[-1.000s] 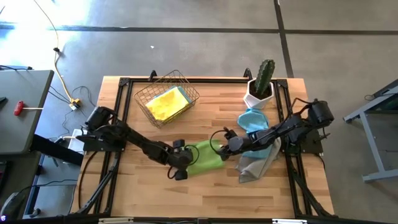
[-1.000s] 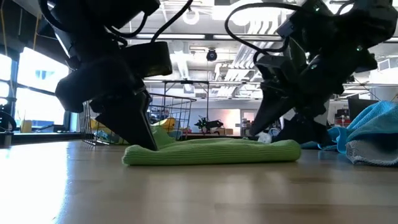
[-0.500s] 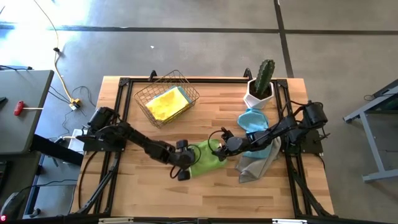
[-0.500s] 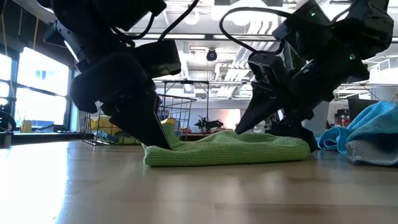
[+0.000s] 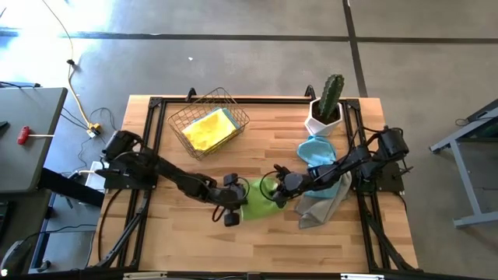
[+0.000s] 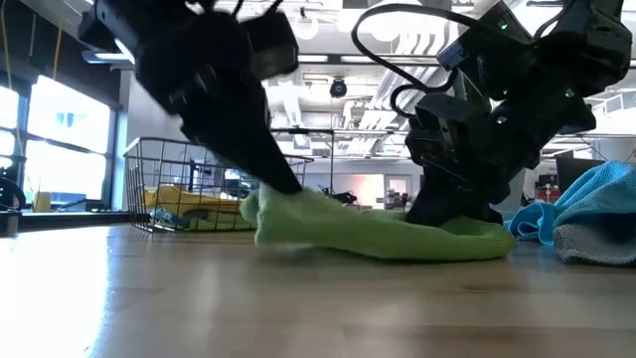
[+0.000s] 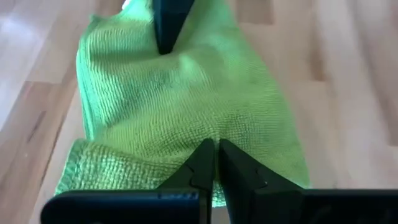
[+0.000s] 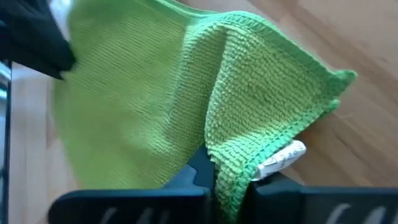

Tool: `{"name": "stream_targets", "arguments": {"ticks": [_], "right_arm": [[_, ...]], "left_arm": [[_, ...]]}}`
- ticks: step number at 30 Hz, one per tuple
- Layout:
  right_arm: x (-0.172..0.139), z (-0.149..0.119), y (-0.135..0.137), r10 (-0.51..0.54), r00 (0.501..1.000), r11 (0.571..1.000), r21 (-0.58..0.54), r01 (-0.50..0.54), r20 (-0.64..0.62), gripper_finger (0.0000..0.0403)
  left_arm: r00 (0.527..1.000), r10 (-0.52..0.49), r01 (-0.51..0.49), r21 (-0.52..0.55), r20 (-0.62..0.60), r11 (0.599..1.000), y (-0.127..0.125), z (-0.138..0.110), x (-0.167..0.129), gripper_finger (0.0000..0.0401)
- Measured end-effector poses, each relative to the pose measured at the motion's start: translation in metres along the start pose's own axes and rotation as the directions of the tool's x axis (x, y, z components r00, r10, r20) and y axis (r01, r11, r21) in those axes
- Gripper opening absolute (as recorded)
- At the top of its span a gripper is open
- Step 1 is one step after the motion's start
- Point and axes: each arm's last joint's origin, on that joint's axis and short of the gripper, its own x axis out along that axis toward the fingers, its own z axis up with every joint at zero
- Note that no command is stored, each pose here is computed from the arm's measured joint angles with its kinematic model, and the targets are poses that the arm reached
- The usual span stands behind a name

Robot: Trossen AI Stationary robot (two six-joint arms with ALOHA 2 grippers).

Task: Fold microfiber towels
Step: Put the folded green microfiber towel into the wire basket

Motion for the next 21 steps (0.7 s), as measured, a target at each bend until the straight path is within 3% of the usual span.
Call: {"name": "stream_targets", "arguments": {"ticks": [5,11,16,18,21], "right_arm": [[-0.008,0.003,0.006,0.034,0.999,0.985,-0.170,-0.033,0.004,0.0005],[-0.023,0.006,0.016,0.067,0.998,0.907,-0.417,-0.063,-0.006,0.0003],[-0.034,0.005,0.025,0.100,0.995,0.766,-0.637,-0.085,-0.012,0.0002],[-0.037,0.003,0.028,0.113,0.993,0.686,-0.722,-0.090,-0.016,0.0001],[-0.039,-0.003,0.031,0.107,0.994,0.532,-0.842,-0.085,-0.033,0.0001]], "left_arm": [[0.994,-0.112,0.112,0.000,0.007,0.994,-0.003,0.009,-0.014,0.0019],[0.983,-0.184,0.183,0.035,0.026,0.983,-0.005,0.016,-0.028,0.0051],[0.983,-0.164,0.153,0.131,0.080,0.980,-0.002,0.022,-0.028,0.0098],[0.986,-0.127,0.110,0.150,0.108,0.982,0.001,0.025,-0.027,0.0119],[0.982,-0.050,0.023,0.149,0.180,0.989,0.006,0.031,-0.026,0.0152]]}}
